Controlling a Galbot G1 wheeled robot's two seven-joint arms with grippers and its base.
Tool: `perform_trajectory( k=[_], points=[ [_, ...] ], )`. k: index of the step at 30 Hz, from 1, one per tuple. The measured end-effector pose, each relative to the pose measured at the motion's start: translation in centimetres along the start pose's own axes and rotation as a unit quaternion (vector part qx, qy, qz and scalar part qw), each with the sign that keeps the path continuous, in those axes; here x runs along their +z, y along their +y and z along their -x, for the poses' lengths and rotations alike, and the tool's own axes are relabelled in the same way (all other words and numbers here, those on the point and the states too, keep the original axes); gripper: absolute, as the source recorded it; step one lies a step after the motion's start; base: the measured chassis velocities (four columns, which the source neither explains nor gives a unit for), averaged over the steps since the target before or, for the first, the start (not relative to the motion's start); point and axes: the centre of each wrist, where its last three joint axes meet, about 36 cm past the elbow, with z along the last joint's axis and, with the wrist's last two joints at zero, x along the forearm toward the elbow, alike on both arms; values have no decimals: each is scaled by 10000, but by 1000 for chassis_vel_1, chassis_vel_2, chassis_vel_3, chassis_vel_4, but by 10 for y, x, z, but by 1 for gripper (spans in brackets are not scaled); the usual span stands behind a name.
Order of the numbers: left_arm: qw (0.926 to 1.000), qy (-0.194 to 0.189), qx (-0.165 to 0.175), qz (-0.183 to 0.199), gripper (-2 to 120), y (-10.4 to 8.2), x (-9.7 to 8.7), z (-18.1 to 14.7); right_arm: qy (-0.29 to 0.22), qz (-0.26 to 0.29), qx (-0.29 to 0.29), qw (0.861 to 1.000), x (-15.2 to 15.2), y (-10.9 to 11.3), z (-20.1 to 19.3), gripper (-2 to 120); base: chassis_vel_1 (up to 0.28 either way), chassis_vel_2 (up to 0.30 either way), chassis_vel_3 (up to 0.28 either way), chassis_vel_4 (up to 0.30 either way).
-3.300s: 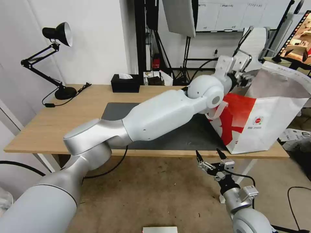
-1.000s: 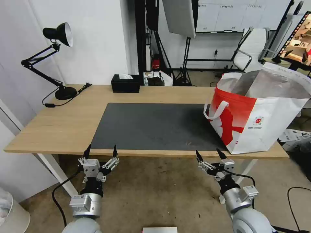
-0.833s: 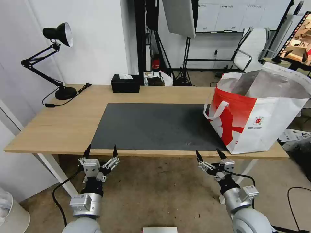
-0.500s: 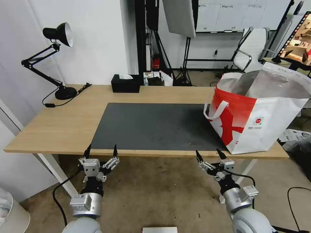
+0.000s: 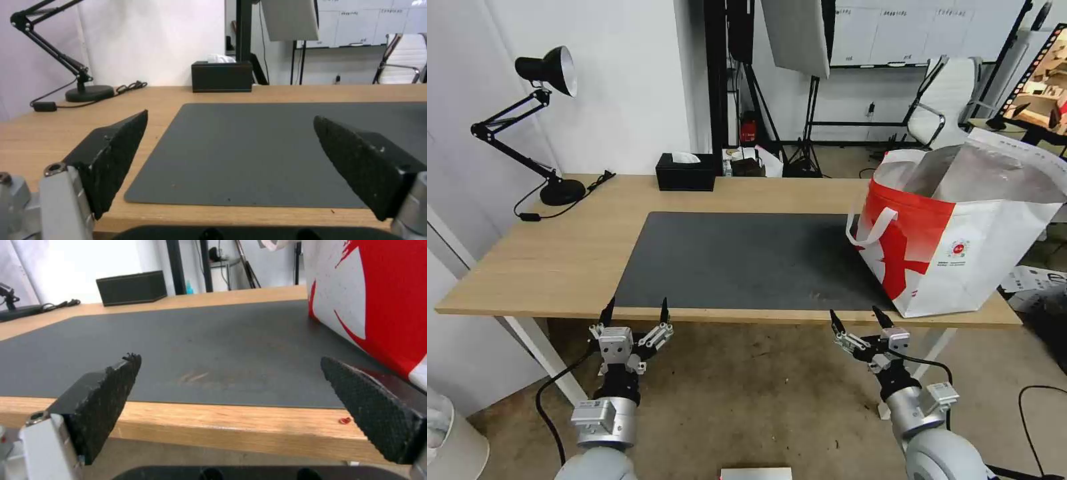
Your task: Pick up the trash from the table and place it into the takeout bag.
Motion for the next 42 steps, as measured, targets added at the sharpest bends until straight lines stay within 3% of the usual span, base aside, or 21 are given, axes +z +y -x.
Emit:
perform_trajectory(
  k=[42],
  points=[
    [10000, 2, 2, -1, 100, 0, 0, 0, 0, 0, 0, 10000, 0, 0, 0, 100, 0, 0, 0, 0]
  ],
)
